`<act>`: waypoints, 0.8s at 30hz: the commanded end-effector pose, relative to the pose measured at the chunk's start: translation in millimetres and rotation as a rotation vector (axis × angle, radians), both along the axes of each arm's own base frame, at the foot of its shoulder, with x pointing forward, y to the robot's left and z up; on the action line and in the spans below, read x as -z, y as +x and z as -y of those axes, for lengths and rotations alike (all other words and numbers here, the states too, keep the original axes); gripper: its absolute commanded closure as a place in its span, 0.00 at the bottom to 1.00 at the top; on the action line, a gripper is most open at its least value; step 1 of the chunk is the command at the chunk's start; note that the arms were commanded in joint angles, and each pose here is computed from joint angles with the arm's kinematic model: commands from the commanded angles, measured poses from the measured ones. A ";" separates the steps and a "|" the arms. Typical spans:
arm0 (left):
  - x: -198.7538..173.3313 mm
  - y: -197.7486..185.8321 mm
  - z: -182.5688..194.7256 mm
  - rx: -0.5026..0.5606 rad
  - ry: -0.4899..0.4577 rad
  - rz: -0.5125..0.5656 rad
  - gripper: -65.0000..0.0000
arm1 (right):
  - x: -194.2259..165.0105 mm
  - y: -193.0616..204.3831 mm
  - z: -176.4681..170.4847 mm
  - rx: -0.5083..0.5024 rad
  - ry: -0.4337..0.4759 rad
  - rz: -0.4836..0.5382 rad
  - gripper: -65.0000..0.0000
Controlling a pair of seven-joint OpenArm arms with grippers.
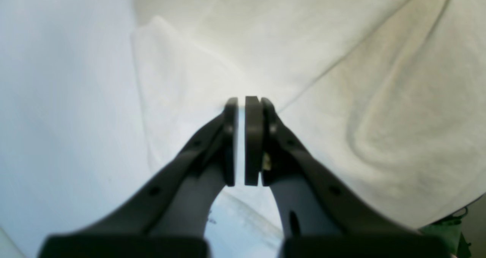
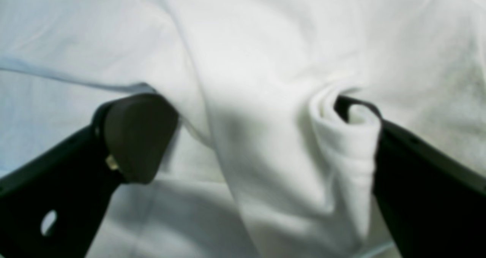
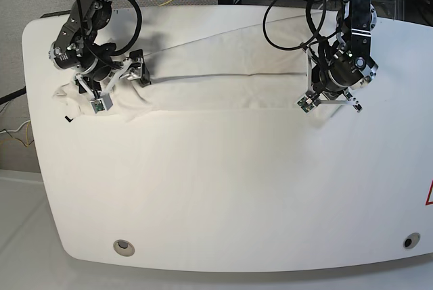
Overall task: Fold the T-shirt properly
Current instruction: 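Lower the left gripper and press the fabric flat along the strip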
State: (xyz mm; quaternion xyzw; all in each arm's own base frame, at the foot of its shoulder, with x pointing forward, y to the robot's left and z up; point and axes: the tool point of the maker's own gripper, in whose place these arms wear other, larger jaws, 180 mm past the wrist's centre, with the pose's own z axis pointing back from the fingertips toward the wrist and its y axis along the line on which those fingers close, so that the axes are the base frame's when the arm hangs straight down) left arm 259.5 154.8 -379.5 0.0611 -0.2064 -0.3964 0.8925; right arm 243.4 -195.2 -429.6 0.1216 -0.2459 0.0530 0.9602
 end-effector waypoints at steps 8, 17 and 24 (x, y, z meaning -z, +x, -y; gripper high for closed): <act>4.9 -13.1 20.5 -0.009 -0.051 -0.025 0.96 | 20.2 -25.9 -4.4 -0.021 -0.016 -0.155 0.01; 25.3 -48.2 43.5 -0.022 -0.116 -0.114 0.96 | 17.3 -18.6 -3.7 -0.021 -0.018 -0.142 0.01; 36.5 -71.5 46.1 -0.027 -0.123 -0.171 0.96 | 17.0 -18.0 -3.7 -0.021 -0.018 -0.141 0.01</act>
